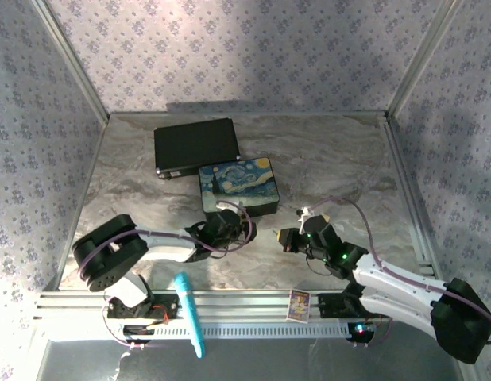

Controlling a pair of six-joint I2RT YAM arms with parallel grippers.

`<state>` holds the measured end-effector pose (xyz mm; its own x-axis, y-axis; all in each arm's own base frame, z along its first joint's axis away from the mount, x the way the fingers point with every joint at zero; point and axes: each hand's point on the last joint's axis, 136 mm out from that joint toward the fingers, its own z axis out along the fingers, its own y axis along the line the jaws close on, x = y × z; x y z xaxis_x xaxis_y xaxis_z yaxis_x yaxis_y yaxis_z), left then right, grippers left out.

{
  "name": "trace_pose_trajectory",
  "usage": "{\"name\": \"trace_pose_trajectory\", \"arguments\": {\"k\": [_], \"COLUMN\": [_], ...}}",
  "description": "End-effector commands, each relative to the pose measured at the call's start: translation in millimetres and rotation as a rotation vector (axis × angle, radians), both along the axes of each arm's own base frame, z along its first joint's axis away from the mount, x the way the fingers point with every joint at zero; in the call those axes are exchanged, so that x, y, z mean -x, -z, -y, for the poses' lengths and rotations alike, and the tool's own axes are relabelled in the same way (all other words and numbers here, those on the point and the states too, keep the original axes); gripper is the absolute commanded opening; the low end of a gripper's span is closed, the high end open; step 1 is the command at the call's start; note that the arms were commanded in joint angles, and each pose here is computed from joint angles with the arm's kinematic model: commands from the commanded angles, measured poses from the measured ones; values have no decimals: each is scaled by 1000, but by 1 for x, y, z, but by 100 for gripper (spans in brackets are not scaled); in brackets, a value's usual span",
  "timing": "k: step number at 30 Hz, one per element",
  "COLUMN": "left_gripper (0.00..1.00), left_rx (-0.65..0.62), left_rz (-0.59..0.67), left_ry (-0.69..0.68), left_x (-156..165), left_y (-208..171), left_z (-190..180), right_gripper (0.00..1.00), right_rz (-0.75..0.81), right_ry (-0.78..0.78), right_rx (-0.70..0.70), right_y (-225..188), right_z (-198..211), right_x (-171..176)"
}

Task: Unlock a padlock with a key

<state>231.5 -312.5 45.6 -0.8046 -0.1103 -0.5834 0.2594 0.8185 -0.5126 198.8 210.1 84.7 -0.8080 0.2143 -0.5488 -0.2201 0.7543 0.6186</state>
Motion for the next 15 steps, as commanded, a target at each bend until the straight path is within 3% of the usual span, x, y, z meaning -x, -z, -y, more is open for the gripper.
{"name": "trace_pose_trajectory", "arguments": {"k": [1,12,15], "left_gripper": [47,33,25], "left_rx": [21,-38,-22], "left_rz": [-18,-31,-27], "left_ry": [-13,-79,-108], "left_x": [2,3,1], "left_y": [6,22,17], "left_z": [3,-5,-7], "right_gripper": [0,0,0], "right_rz": [-9,-24,-73], "right_ry": [31,48,95], "right_rx": [5,-2,-46], "right_y": [6,15,16], "right_z": [3,2,2], "right_x": [-4,-6,-7]}}
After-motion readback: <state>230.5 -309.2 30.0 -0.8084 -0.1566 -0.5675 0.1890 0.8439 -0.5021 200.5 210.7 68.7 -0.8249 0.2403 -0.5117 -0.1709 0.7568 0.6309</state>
